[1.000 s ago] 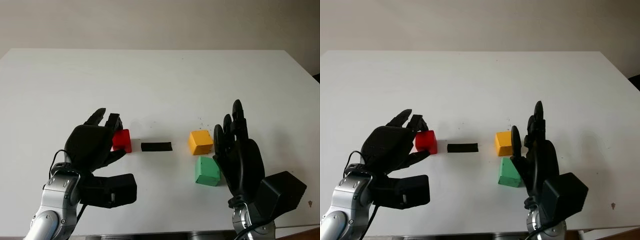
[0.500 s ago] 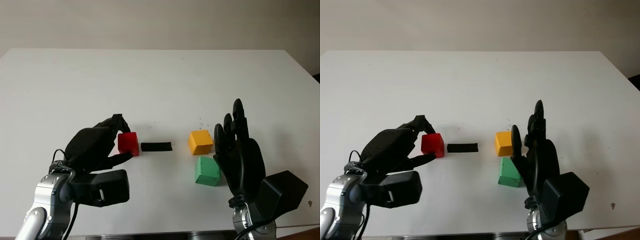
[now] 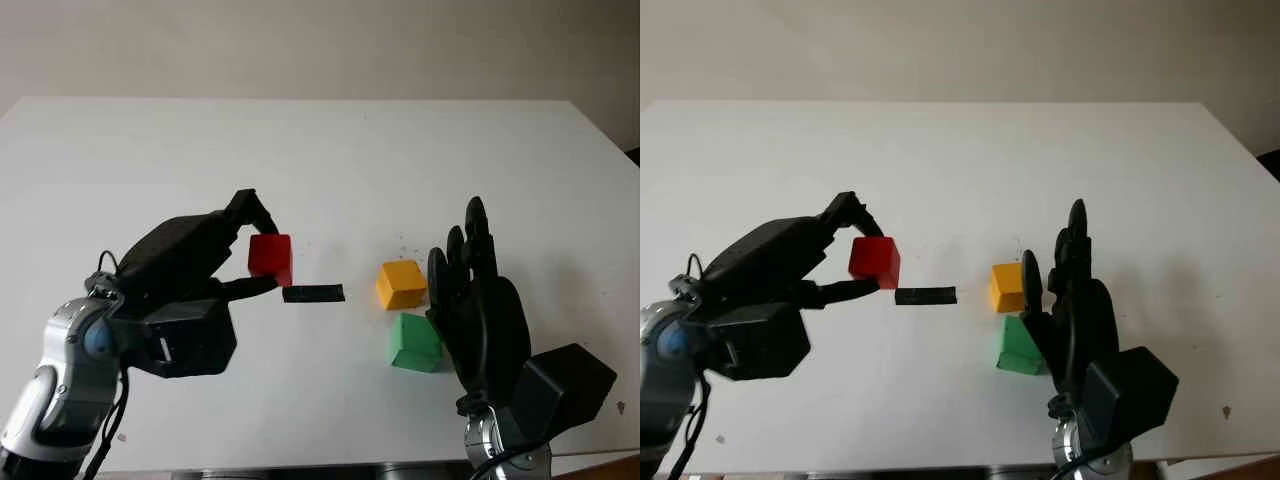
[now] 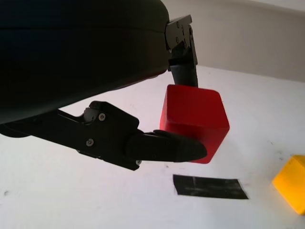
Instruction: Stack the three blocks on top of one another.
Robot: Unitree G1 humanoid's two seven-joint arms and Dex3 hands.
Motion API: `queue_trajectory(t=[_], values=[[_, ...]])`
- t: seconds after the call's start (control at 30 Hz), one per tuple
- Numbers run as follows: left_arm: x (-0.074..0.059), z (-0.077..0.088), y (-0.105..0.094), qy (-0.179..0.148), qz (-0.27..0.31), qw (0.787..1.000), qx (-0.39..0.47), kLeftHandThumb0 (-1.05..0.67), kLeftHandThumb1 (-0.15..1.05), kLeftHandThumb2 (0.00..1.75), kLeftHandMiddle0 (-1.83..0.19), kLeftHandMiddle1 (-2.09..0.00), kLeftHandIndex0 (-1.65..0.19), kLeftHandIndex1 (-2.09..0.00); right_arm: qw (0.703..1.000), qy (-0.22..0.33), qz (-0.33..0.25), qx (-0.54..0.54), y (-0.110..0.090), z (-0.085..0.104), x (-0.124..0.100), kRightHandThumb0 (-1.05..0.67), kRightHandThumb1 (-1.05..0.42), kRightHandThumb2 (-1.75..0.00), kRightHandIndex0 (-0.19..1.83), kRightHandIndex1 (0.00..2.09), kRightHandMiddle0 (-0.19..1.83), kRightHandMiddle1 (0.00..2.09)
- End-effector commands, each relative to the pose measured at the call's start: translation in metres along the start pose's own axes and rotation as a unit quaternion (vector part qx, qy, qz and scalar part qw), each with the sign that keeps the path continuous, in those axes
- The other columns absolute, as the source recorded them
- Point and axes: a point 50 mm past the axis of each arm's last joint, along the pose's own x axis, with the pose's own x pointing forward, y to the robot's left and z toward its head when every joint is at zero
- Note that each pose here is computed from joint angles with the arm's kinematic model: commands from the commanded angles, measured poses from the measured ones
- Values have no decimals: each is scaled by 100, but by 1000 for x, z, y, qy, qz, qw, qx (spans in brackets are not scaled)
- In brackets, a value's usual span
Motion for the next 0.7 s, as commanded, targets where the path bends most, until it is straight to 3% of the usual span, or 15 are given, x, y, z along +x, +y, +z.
queue_trajectory(t=[0.0,0.1,0.23,0.47,0.67], values=[[9,7,0,-8,13,1000,22,-39,105,34,-10,-4,18,-177,1000,-5,0,-1,1,2,0,-62,-105,-51,-12,5,-10,5],[17,14,-11,-13,19,999,35,-37,105,33,-9,-5,17,-174,1000,-7,-1,-2,2,3,0,-61,-105,-51,-12,6,-10,5],[25,21,-28,-21,16,999,44,-36,105,34,-8,-5,19,-187,1000,-9,-3,-6,2,3,-1,-62,-105,-50,-11,6,-10,5],[30,29,-47,-24,-19,998,47,-36,105,33,-9,-6,16,-184,1000,-8,-2,-12,2,5,-2,-61,-105,-51,-12,5,-10,5],[31,33,-55,-33,-36,998,45,-37,105,40,-10,-6,19,-209,1000,-11,-6,-12,2,5,-2,-60,-105,-51,-11,6,-10,5]])
